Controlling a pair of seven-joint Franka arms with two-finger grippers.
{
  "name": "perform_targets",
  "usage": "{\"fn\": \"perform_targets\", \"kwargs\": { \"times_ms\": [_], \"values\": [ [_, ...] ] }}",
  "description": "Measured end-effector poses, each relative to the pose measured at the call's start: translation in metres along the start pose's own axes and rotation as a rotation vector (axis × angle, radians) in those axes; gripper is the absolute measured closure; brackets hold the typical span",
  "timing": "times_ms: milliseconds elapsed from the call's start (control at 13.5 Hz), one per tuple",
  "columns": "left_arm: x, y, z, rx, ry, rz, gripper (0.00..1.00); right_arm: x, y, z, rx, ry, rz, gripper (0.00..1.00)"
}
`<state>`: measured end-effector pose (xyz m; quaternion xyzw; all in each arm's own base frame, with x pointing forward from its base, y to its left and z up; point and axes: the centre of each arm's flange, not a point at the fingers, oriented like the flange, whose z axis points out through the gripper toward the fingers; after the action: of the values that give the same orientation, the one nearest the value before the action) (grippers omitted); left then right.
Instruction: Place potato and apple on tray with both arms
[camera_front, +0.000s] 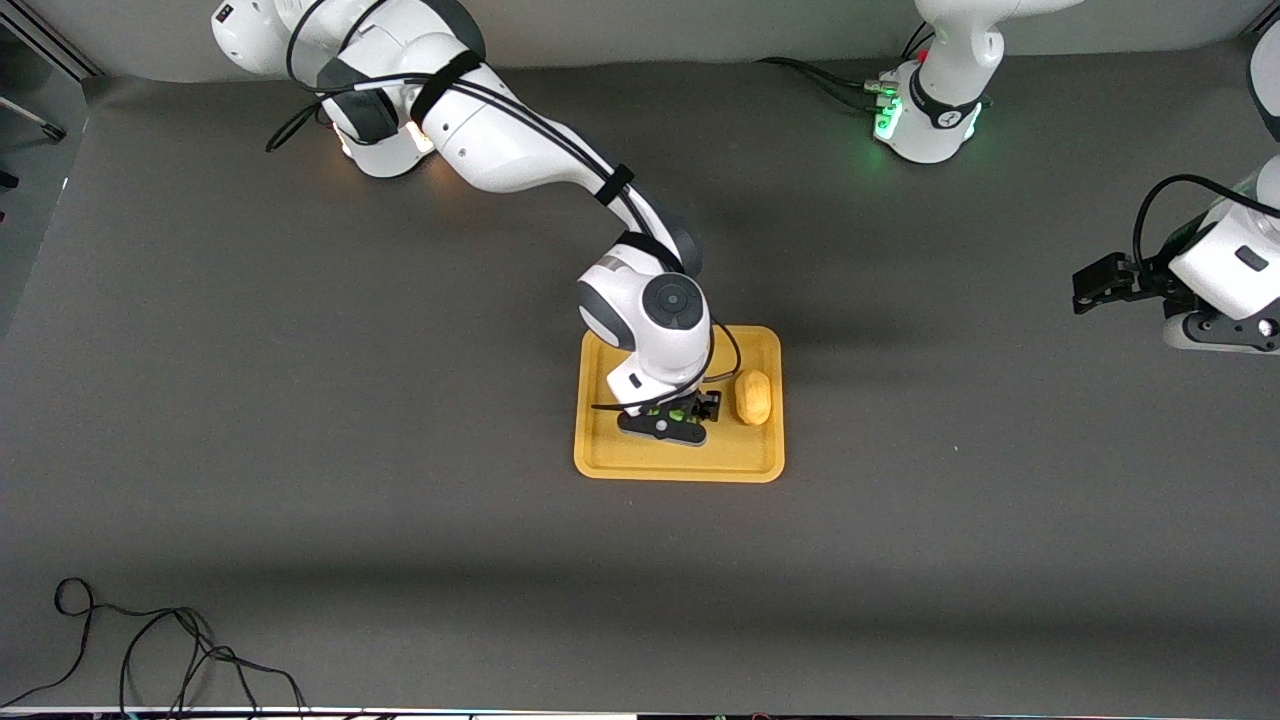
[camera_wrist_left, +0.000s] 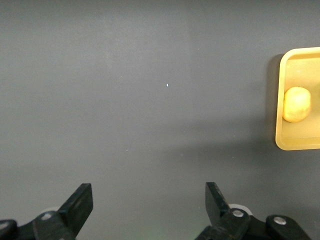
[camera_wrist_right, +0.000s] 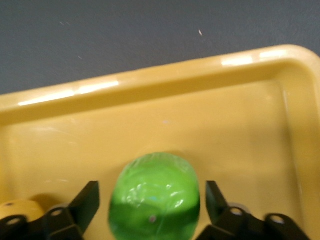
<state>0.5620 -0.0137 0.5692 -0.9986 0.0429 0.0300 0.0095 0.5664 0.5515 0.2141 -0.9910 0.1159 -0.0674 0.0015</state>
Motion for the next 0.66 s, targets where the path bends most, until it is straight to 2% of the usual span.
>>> {"fn": "perform_targets", "kwargs": {
  "times_ms": [148,369,664],
  "values": [
    [-0.001,0.002,-0.006,0.0,0.0,0.003,0.0,0.007,-0.002,-0.045,-0.005,-0.002,0.013,0.0],
    [-0.001,0.003,-0.008,0.001,0.003,0.008,0.0,0.017,0.01,-0.151,-0.039,-0.02,0.032,0.0],
    [-0.005,0.004,-0.003,-0.003,-0.007,0.008,0.0,0.042,0.062,-0.272,-0.065,-0.034,0.06,0.0]
  ]
}}
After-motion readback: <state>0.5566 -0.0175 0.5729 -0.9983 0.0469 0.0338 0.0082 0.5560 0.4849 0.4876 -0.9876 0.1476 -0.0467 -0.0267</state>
